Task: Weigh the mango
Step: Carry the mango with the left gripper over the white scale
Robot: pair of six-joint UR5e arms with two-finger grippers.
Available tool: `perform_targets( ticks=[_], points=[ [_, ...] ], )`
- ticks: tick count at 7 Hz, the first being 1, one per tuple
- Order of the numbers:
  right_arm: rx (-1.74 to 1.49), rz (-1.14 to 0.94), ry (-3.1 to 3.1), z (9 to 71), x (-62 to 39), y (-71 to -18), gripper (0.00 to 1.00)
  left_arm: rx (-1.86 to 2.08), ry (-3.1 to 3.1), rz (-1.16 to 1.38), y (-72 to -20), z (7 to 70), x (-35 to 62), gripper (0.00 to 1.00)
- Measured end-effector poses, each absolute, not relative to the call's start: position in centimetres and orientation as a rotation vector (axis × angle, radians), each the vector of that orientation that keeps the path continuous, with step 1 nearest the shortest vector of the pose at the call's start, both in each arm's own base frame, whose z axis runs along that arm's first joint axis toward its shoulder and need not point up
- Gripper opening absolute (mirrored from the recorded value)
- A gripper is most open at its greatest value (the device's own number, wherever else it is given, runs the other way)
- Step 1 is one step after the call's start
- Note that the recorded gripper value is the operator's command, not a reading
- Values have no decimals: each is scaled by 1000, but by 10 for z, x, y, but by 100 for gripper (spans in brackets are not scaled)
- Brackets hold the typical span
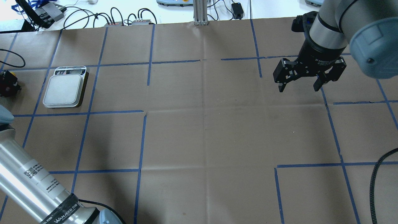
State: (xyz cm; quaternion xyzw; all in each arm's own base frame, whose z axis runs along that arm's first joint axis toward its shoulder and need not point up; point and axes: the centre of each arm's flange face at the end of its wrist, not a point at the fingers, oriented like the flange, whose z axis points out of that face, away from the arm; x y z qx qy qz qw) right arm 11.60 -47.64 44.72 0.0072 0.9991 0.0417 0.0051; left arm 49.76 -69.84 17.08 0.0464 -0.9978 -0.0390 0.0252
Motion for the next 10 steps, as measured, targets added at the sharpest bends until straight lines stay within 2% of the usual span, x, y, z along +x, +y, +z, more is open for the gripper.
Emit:
perform_targets(
  ticks=[1, 3, 4, 6, 8, 10],
  points=[
    [23, 131, 3128, 447, 116, -476, 100, 132, -3081, -130, -697, 172, 497, 34],
    [23, 131, 3128, 447, 116, -476, 100, 118, -3081, -131, -697, 185, 495, 34],
    [23, 131, 3129, 447, 116, -476, 100, 112, -3092, -112, -699, 208, 489, 34],
    [23, 131, 3128, 447, 116, -476, 100, 27, -3104, -97, -716, 270, 433, 26],
    [23, 131, 3128, 447, 116, -476, 100, -73, -3061, -189, -718, 292, 364, 27],
    [23, 131, 3129, 447, 116, -476, 100, -124, -3043, -218, -705, 283, 316, 27]
  ],
)
